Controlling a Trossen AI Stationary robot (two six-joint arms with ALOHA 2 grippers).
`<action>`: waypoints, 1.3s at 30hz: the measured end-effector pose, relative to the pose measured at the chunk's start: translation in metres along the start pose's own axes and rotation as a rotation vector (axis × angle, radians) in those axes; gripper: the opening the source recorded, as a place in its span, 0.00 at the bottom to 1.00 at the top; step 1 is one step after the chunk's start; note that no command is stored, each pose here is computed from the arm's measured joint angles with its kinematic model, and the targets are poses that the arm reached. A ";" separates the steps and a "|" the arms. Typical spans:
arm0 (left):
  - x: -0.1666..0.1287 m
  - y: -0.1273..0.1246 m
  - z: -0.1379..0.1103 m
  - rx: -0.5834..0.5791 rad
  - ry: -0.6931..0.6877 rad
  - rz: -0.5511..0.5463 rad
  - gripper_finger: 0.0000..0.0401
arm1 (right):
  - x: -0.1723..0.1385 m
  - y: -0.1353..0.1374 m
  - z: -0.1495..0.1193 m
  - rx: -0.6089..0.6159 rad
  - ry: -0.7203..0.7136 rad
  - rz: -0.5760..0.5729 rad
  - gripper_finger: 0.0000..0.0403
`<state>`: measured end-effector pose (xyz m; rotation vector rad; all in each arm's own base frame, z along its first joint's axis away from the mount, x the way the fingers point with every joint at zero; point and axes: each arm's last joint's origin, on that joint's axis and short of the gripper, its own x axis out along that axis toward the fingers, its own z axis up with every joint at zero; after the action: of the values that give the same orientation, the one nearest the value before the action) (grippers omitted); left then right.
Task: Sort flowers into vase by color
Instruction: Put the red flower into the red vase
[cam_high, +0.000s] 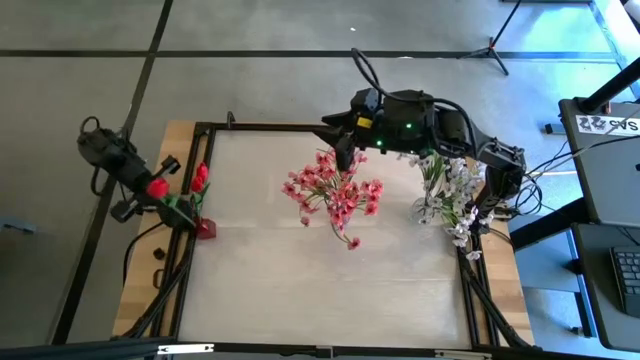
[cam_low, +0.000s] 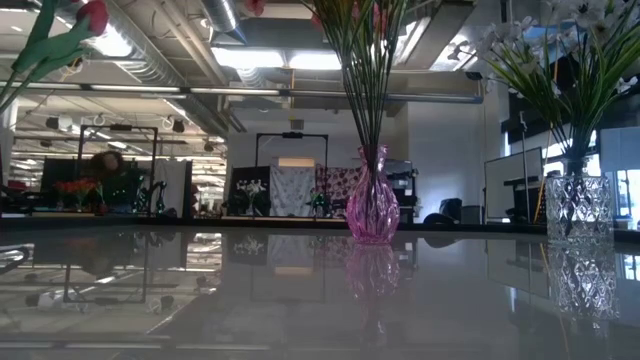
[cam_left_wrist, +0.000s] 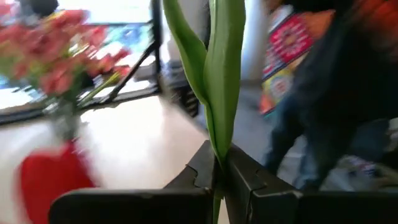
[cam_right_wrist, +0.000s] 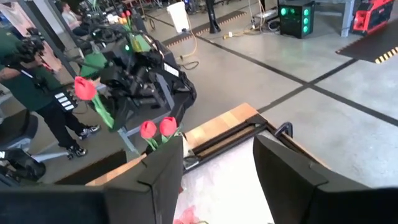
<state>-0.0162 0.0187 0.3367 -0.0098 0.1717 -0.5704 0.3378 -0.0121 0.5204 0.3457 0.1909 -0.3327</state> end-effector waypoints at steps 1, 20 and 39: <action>0.000 0.001 -0.002 0.003 0.018 0.030 0.02 | 0.001 0.000 0.000 0.005 0.002 -0.001 0.48; 0.016 0.003 -0.023 -0.089 0.135 0.136 0.02 | 0.027 0.002 -0.015 -0.012 0.057 -0.026 0.48; 0.021 0.003 -0.049 -0.241 0.115 0.145 0.02 | 0.027 0.000 -0.019 -0.037 0.097 -0.050 0.48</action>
<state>-0.0050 0.0121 0.2852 -0.1969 0.3499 -0.4032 0.3602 -0.0131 0.4960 0.3207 0.3006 -0.3618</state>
